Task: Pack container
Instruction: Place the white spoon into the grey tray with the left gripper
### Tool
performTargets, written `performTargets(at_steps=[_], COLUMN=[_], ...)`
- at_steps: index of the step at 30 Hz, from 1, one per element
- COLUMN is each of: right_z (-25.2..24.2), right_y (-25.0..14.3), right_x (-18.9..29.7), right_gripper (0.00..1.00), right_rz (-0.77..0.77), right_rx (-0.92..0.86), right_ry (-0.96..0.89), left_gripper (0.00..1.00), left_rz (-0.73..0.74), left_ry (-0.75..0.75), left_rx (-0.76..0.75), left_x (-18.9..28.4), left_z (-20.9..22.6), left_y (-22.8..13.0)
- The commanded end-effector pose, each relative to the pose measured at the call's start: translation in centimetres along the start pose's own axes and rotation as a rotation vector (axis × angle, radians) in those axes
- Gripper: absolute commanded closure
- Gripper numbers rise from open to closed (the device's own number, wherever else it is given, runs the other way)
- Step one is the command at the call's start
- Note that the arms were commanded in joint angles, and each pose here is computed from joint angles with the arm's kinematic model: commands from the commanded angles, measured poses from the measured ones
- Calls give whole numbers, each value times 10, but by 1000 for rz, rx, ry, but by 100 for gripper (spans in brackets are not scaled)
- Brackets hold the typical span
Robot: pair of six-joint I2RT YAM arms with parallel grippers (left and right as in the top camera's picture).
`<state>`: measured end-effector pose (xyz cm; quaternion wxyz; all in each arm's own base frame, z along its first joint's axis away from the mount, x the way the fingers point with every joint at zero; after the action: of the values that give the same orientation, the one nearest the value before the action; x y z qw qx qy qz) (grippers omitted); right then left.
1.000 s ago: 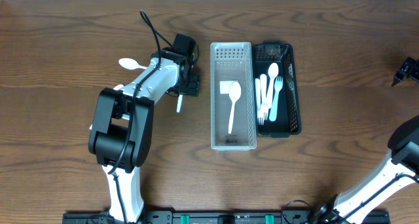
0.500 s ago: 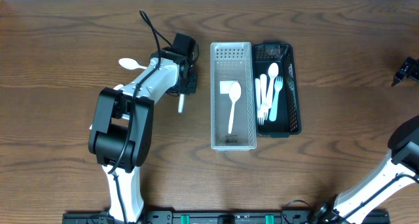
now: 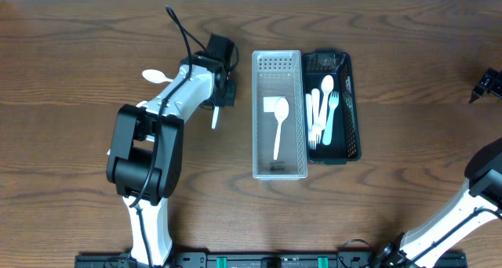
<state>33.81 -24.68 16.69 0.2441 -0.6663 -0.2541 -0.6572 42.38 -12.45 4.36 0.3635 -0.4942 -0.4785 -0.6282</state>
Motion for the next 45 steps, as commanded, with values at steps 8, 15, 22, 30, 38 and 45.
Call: performTargets(at_steps=[8,15,22,30,38,45], right_z=[-2,-2,-2,-2,-2,-2], right_y=[0,0,0,0,0,0], right_x=[-1,-1,-1,-1,-1,-1], right_gripper=[1,1,1,1,1,1], right_rz=[2,2,3,2,3,2], right_rx=[-16,-16,-16,-16,-16,-18], right_ry=[-1,-1,-1,-1,-1,-1], left_gripper=[94,94,93,93,45,2], left_rz=[-321,-417,-352,-279,-224,-315], left_ry=[-57,-273,-382,-377,-363,-256], left_rx=[64,113,36,13,15,-13], left_x=[153,225,225,202,178,179], left_z=[3,-42,-105,-123,-126,-97], left_y=[46,32,16,11,11,29])
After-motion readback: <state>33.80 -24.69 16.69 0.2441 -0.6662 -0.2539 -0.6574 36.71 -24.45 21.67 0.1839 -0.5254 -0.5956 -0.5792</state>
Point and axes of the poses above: each gripper's point midway between its finger pads, its own x axis back along the fingers, its own z axis along the line the jaws close on, y = z × x, the point moved 3 cm from there along x, back along the fingers, and after that the axes turned 9 degrees about -x, right-handed, at the moved point
